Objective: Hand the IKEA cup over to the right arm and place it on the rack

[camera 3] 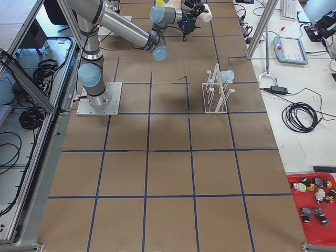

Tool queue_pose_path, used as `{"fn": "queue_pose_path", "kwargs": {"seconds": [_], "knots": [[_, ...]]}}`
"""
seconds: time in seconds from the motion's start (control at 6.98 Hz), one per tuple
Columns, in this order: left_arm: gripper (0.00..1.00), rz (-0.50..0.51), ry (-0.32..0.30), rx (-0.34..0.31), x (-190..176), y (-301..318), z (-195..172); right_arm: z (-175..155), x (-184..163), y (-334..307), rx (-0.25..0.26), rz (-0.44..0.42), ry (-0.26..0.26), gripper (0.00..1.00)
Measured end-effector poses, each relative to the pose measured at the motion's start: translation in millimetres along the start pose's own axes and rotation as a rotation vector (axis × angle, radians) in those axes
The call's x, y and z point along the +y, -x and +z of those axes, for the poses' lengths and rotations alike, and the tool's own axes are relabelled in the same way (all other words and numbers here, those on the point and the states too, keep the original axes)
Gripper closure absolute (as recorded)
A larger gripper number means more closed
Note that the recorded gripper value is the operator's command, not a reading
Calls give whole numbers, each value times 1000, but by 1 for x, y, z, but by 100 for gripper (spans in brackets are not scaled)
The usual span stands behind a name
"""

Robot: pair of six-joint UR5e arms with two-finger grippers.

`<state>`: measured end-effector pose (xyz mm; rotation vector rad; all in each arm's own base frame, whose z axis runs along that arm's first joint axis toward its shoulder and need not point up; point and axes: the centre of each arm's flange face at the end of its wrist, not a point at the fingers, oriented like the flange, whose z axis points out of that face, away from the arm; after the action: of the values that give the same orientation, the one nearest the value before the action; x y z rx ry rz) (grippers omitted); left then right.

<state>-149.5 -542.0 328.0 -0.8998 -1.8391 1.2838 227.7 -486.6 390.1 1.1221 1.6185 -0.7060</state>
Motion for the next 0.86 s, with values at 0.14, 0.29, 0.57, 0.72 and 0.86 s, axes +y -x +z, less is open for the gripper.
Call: {"fn": "queue_pose_path", "kwargs": {"seconds": [0.14, 0.29, 0.57, 0.72, 0.86], "knots": [[96, -4, -43, -2, 3, -6, 3, 1, -1, -1, 4, -1, -4, 0], [95, -16, -89, 6, 10, -8, 3, 2, -1, -3, 9, -2, -7, 0], [94, -48, -135, 24, 18, -10, 3, 10, -2, -12, 86, 17, 2, 0], [93, -55, -140, 30, 18, -12, 4, 13, -1, -16, 121, 20, 8, 0], [93, -58, -142, 34, 17, -15, 5, 15, 1, -17, 137, 14, 15, 0]]}}
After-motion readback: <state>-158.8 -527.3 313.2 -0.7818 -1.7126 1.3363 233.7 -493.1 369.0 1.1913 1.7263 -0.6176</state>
